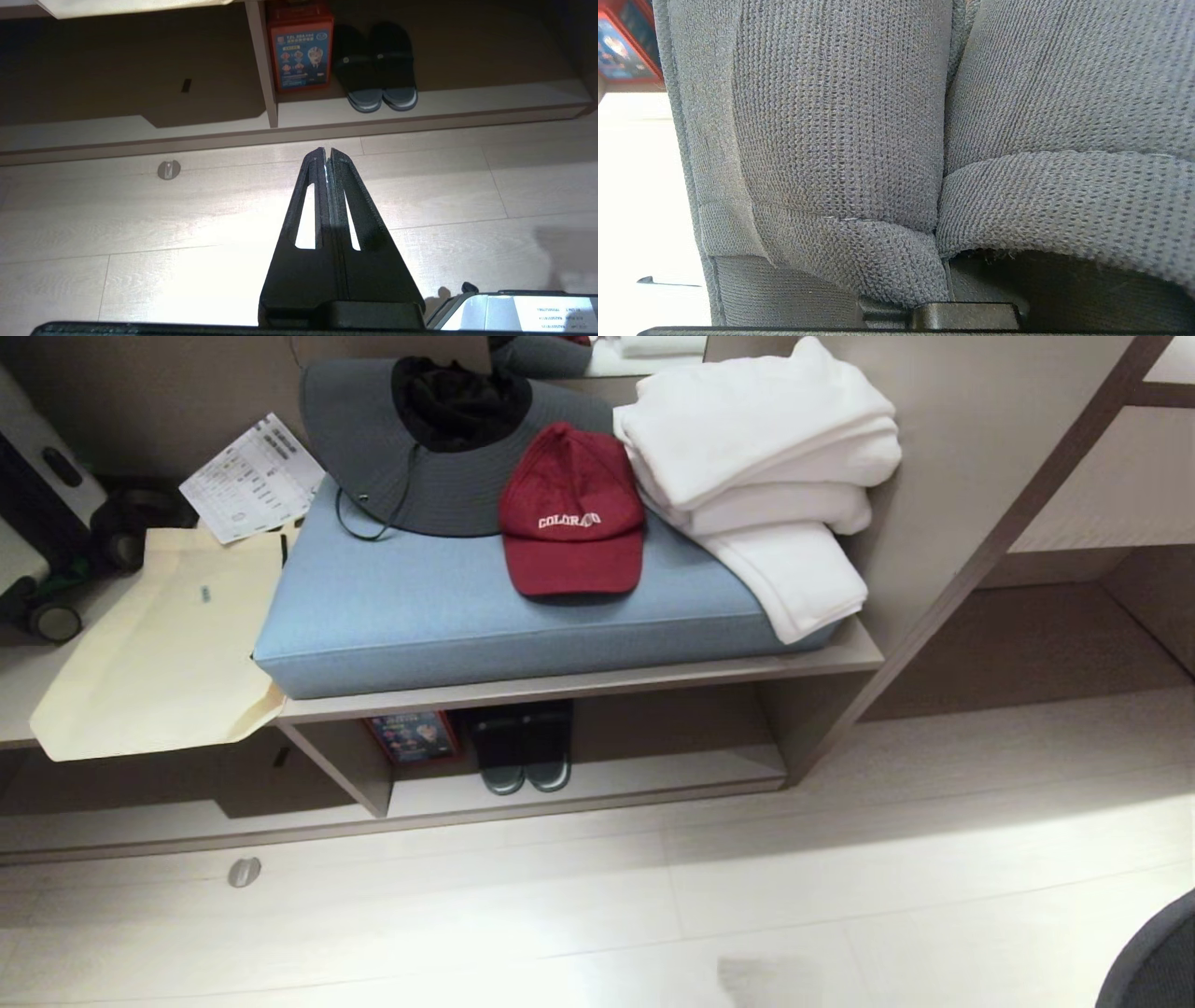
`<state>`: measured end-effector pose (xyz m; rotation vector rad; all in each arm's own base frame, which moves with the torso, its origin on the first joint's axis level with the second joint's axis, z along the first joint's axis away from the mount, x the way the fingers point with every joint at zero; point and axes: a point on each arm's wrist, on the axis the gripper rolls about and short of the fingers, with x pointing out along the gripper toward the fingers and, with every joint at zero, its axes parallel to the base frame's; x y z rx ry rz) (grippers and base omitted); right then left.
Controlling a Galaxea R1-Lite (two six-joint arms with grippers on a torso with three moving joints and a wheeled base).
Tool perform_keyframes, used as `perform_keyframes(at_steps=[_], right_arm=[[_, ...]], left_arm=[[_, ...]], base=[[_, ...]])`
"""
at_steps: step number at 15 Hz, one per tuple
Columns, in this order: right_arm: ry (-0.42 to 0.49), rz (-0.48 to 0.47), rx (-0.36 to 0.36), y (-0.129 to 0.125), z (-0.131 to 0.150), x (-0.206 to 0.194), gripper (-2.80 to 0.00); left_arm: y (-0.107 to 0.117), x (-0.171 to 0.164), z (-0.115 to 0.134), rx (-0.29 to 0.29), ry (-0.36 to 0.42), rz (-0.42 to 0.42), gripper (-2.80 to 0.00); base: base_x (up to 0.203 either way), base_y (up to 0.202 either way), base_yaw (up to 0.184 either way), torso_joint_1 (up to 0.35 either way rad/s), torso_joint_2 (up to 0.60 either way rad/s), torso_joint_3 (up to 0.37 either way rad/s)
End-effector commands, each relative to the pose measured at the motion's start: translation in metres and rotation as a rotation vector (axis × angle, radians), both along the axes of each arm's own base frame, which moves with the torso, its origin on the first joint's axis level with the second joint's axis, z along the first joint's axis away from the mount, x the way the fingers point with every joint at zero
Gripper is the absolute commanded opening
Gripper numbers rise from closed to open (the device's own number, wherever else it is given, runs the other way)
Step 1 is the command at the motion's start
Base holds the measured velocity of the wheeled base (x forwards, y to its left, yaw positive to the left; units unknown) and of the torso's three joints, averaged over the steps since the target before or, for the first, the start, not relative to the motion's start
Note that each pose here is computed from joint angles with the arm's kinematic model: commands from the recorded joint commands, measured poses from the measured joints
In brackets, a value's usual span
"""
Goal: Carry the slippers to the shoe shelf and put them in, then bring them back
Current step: Place the slippers into the shoe cabinet
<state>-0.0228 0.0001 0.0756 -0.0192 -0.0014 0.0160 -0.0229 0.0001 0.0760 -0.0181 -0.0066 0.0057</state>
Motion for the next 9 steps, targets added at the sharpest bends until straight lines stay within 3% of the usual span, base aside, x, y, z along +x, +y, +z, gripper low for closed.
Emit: perform_keyframes(at_steps=[1, 9], right_arm=[[0.001, 0.001, -0.001, 0.0000, 0.0001, 0.0001, -2.80], [0.001, 0.001, -0.001, 0.0000, 0.0001, 0.0001, -2.80]], left_arm=[[0.0000, 0.0001, 0.0001, -0.002, 0.000, 0.000, -2.80], [0.0000, 0.0000, 0.0000, 0.000, 0.000, 0.000, -2.80]], base=[[0.000, 0.000, 0.000, 0.002, 0.01, -0.201], [0.000, 0.000, 0.000, 0.003, 0.00, -0.196]])
